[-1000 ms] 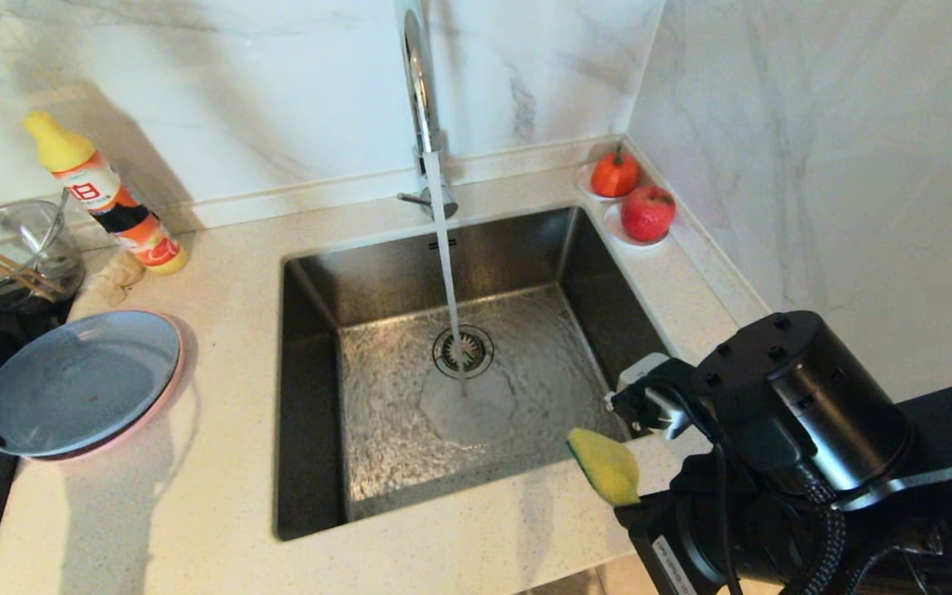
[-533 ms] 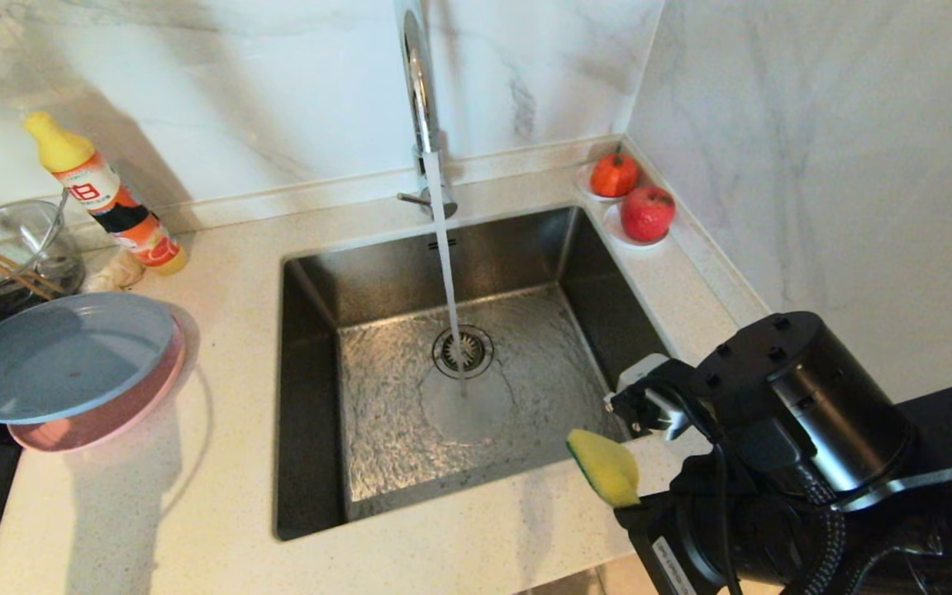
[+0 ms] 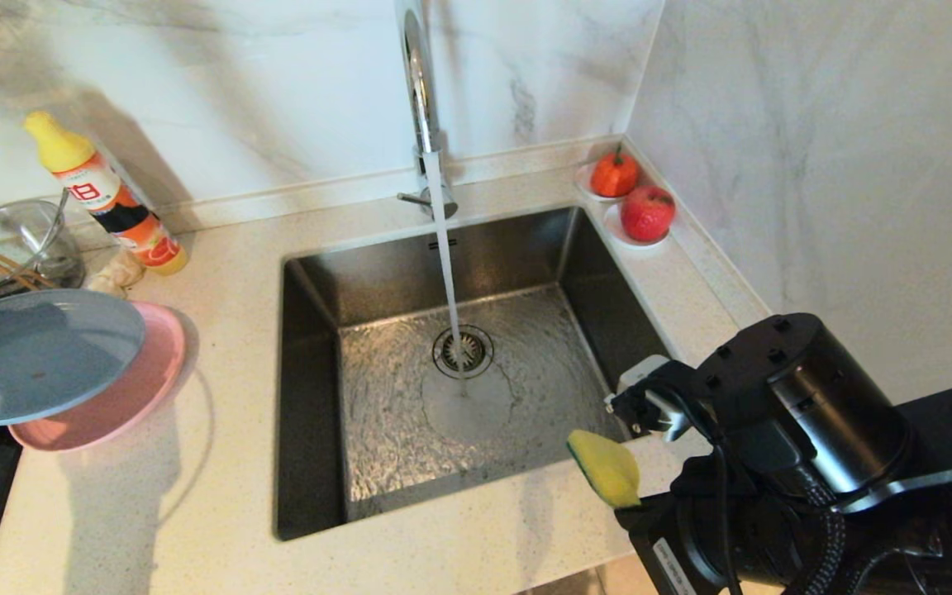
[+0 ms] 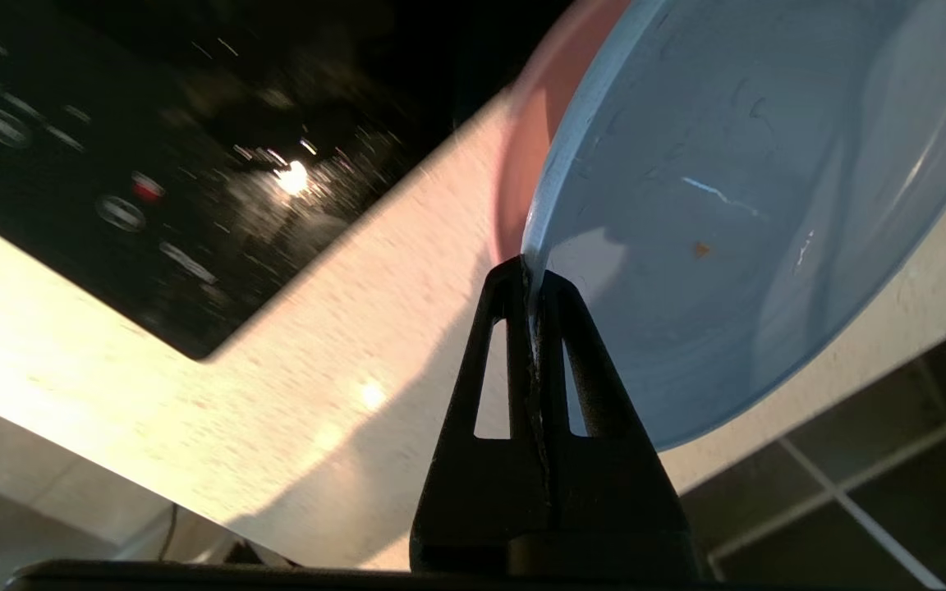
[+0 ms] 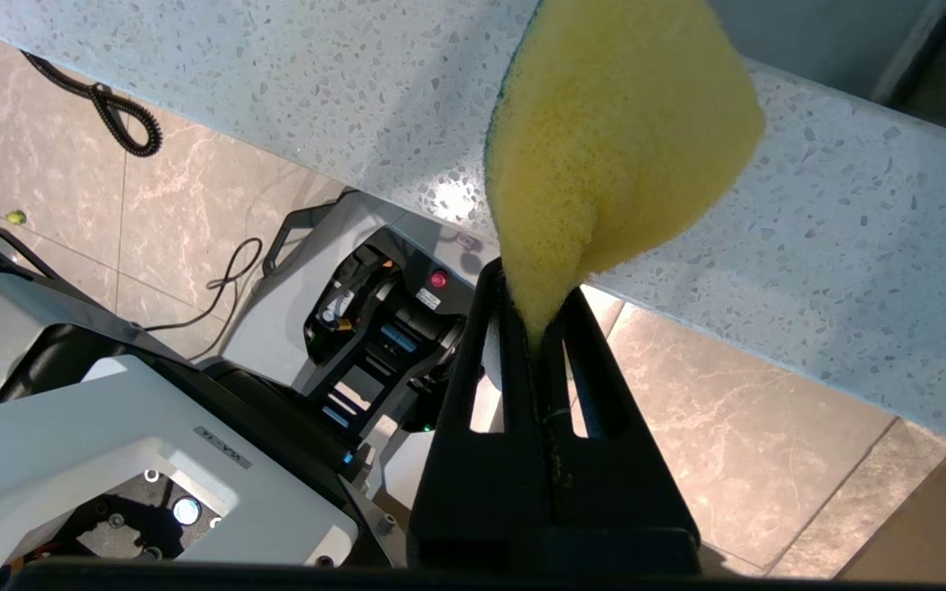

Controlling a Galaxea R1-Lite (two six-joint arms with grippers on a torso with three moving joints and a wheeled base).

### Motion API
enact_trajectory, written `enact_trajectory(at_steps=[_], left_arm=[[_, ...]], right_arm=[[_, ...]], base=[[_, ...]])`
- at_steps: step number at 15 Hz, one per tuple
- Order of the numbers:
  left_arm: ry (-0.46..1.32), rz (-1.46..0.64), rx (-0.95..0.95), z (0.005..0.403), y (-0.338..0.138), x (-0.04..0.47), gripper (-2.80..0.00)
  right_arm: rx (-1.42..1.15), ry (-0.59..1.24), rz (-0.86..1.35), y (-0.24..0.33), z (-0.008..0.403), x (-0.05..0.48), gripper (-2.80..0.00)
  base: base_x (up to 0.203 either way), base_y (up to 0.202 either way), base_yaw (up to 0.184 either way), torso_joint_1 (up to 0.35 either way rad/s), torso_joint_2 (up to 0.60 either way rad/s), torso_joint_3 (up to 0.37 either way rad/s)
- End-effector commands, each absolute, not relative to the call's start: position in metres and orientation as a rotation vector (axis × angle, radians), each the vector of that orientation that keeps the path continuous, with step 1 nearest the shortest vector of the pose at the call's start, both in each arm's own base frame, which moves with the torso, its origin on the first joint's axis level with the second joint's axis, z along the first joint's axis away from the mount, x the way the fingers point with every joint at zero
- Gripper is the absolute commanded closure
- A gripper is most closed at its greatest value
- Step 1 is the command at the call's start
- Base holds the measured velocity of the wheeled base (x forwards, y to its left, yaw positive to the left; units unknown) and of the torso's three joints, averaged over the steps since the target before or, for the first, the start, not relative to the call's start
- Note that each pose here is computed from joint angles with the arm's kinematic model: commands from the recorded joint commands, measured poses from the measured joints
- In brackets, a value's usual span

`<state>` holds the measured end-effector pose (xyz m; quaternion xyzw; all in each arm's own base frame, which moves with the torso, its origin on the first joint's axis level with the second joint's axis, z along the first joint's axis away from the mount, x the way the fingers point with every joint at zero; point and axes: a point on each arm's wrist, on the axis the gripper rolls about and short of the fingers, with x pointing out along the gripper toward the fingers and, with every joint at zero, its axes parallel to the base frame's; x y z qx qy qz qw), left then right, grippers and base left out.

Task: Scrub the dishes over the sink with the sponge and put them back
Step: Wash the plate

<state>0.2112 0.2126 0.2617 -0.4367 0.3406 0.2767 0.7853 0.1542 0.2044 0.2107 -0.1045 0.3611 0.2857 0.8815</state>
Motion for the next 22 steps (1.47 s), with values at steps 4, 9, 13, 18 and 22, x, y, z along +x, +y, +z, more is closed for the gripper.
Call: enact_trajectory(at_steps=[4, 9, 13, 18, 22], left_arm=[[0.718, 0.670, -0.968, 0.256, 0.238, 0.194, 0.00], [0.741, 0.736, -1.003, 0.234, 0.269, 0.180, 0.00], [0.756, 0.755, -1.031, 0.223, 0.282, 0.179, 0.00], [0.764, 0.781, -1.064, 0.210, 0.297, 0.175, 0.00], [0.737, 0.798, -1.066, 0.211, 0.305, 0.171, 0.00]], right_arm=[[-0.217, 0.753, 0.595, 0.203, 0.211, 0.153, 0.00], [-0.219, 0.754, 0.595, 0.204, 0.210, 0.154, 0.00], [-0.222, 0.755, 0.595, 0.204, 0.210, 0.154, 0.00], [-0.220, 0.752, 0.596, 0.203, 0.211, 0.153, 0.00], [-0.224, 0.759, 0.594, 0.203, 0.209, 0.153, 0.00]], base=[[0.000, 0.000, 0.000, 0.000, 0.00, 0.000], [0.000, 0.000, 0.000, 0.000, 0.00, 0.000], [0.000, 0.000, 0.000, 0.000, 0.00, 0.000], [0.000, 0.000, 0.000, 0.000, 0.00, 0.000], [0.000, 0.000, 0.000, 0.000, 0.00, 0.000]])
